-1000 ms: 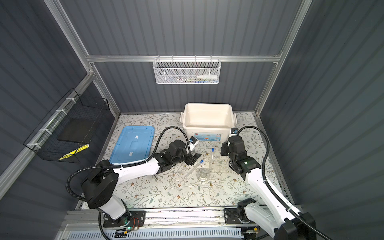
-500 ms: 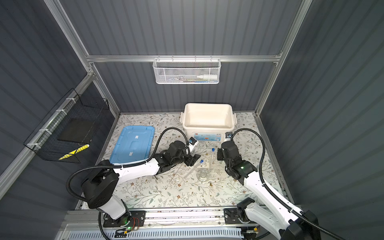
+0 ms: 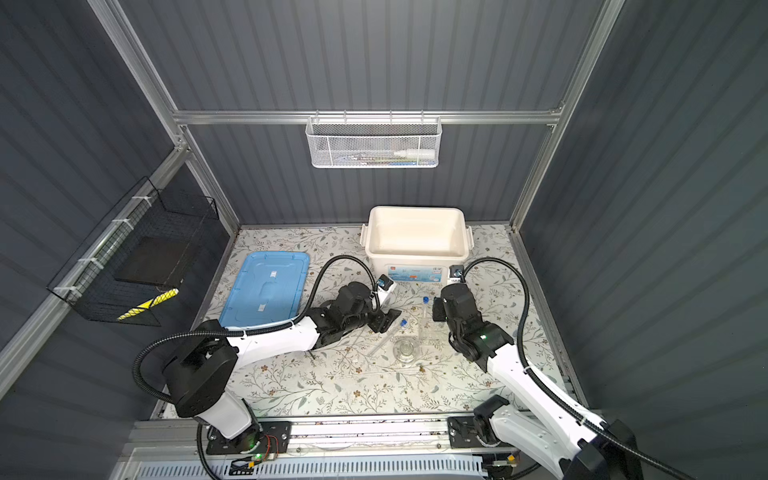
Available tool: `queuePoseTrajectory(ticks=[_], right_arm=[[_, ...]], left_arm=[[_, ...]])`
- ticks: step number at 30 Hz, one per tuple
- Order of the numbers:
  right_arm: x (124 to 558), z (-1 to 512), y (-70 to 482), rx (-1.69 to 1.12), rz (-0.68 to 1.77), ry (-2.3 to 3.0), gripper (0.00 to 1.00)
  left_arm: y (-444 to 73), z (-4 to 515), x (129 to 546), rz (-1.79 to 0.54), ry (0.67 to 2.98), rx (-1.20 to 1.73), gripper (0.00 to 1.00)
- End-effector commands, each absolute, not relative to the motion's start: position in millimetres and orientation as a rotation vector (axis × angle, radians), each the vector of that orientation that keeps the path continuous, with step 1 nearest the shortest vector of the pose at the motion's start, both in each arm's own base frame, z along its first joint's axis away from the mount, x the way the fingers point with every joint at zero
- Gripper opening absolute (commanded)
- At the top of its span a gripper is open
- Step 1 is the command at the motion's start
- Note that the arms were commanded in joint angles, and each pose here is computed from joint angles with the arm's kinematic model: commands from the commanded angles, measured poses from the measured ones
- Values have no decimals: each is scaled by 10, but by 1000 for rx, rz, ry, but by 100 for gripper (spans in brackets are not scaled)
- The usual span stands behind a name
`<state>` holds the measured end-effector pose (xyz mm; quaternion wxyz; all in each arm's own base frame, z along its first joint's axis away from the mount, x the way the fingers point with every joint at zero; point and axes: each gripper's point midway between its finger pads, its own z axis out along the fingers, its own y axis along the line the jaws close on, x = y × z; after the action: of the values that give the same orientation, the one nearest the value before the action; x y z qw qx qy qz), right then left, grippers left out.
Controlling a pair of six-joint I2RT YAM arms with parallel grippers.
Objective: Organize the chemistry lab equipment
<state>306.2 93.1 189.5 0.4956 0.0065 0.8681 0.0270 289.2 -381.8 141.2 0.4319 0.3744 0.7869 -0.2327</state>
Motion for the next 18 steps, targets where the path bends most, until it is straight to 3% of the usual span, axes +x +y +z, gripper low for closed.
queuePoseTrajectory(ticks=[1,18], right_arm=[[3021,1906,932,17,70,2106,15],[2982,1797,950,-10,44,2147,16]], left_arm=[[-3825,1311,2835,-596,1989,943,74],[-3829,1291,2832,-602,1993,939,74]])
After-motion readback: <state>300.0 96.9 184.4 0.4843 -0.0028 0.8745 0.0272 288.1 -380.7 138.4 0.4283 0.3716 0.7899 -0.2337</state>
